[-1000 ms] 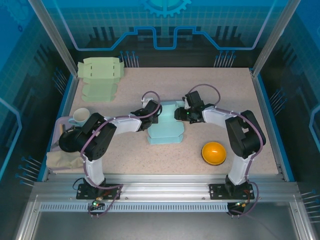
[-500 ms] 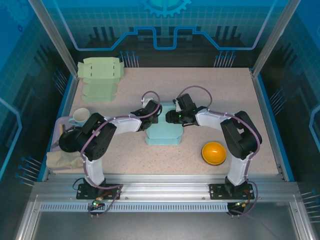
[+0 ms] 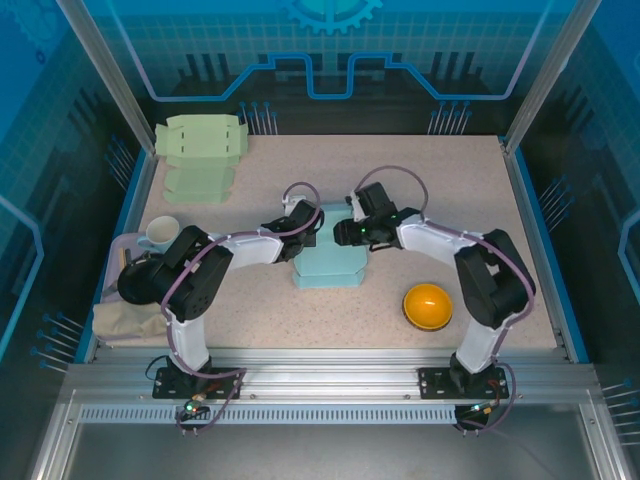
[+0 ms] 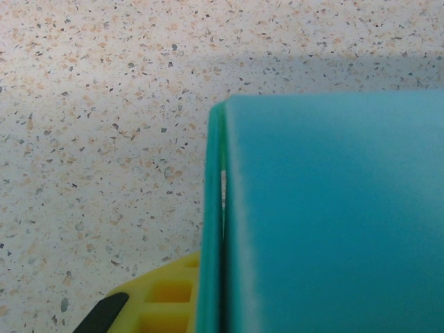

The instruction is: Fold the paper box

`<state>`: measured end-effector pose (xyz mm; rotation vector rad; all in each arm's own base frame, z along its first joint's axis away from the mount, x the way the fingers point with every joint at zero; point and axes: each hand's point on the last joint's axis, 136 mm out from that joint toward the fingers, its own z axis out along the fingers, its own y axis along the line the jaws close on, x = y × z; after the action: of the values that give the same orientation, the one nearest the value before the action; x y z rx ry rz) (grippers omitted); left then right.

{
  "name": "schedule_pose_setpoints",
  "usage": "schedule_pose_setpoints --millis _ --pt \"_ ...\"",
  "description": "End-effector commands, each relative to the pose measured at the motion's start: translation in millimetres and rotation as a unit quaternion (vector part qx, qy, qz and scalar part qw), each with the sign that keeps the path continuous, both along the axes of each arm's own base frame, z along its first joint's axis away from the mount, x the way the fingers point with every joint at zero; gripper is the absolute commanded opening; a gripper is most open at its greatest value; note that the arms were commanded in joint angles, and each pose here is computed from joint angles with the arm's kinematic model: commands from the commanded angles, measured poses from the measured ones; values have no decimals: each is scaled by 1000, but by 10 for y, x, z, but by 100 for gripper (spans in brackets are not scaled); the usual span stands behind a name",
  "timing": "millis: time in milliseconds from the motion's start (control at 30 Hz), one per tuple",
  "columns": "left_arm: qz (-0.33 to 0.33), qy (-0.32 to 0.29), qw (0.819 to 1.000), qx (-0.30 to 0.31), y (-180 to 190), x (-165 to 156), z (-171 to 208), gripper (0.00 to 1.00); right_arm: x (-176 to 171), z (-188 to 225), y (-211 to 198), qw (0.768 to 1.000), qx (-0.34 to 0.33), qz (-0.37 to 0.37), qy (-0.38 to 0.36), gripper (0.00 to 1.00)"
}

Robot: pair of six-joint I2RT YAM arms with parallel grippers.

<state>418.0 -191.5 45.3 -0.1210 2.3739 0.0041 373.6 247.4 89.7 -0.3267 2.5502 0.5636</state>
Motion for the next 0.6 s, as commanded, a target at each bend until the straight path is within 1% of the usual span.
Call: schedule_pose_setpoints --millis 0,67,200,267,333,400,433,500,567 --pt "-11 24 999 18 34 -70 -118 8 -48 453 -203 993 -46 93 -53 50" --pt "-16 20 999 22 33 -56 -93 8 -75 593 -295 984 -67 150 -72 52" --pt "-25 9 999 26 31 -36 -49 8 -10 874 -572 958 -120 218 -139 53" --pt "-32 3 999 27 28 -30 -42 8 37 953 -748 937 -148 258 -182 53" --pt "-39 -5 999 26 13 -26 -29 8 97 983 -928 920 -168 282 -215 53" --pt "-43 -9 999 27 8 -23 -28 8 151 913 -1110 908 -188 297 -229 53" --pt "-45 -10 999 26 8 -25 -34 8 201 839 -1220 904 -209 298 -226 53" --pt "-46 -15 999 21 -2 -28 -37 8 298 624 -1428 900 -252 293 -201 52" --pt "-48 -22 999 14 -9 -27 -28 8 332 447 -1521 897 -272 299 -179 51"
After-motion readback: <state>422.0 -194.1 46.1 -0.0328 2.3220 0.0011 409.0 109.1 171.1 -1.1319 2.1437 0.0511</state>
